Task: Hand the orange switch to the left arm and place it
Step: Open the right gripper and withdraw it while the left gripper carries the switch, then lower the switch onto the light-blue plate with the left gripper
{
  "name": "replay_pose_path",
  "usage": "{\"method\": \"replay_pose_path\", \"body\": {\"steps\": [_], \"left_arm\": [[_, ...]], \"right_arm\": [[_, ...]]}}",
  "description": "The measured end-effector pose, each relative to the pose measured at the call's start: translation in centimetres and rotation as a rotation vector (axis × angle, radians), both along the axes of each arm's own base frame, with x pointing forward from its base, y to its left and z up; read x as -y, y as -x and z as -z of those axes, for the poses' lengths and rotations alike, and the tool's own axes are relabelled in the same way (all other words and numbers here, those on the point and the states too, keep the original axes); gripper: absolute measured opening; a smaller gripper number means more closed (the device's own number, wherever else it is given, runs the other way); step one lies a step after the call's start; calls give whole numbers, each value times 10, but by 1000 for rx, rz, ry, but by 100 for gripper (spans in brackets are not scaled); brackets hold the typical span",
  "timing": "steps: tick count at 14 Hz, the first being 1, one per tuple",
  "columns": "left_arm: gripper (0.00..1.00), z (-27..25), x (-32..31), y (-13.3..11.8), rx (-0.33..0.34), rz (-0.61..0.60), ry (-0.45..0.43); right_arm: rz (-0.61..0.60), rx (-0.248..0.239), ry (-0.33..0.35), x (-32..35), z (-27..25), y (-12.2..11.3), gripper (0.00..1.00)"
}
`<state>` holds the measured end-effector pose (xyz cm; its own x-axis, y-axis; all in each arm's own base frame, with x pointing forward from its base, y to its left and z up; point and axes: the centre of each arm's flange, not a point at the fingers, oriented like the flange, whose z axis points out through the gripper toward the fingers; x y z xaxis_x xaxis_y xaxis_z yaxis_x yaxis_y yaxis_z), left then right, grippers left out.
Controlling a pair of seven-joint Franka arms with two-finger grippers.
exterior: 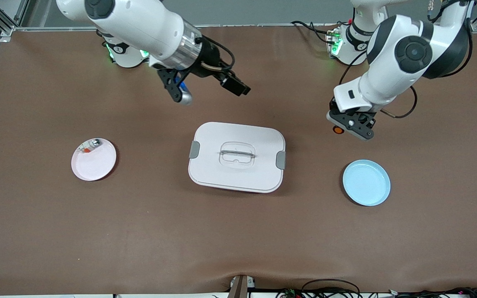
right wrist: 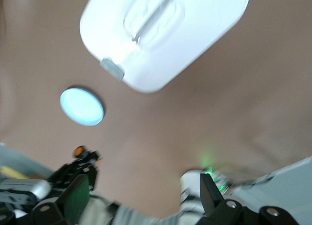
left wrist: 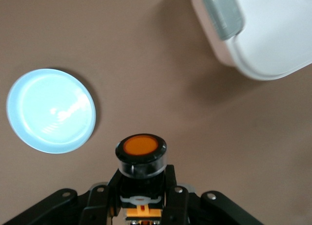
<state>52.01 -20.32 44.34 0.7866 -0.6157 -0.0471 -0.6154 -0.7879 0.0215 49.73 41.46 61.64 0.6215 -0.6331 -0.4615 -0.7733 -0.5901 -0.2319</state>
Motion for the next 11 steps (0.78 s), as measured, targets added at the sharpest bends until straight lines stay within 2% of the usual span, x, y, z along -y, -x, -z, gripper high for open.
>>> {"method": "replay_pose_path", "body": {"steps": [6, 11], "left_arm": [[35, 43, -11, -26, 27, 306, -109], [35, 72, -49, -51, 37, 554, -162]], "right_arm": [[-313, 145, 104, 108, 10, -3, 100], [-557, 196, 196, 201, 7, -5, 100]]}}
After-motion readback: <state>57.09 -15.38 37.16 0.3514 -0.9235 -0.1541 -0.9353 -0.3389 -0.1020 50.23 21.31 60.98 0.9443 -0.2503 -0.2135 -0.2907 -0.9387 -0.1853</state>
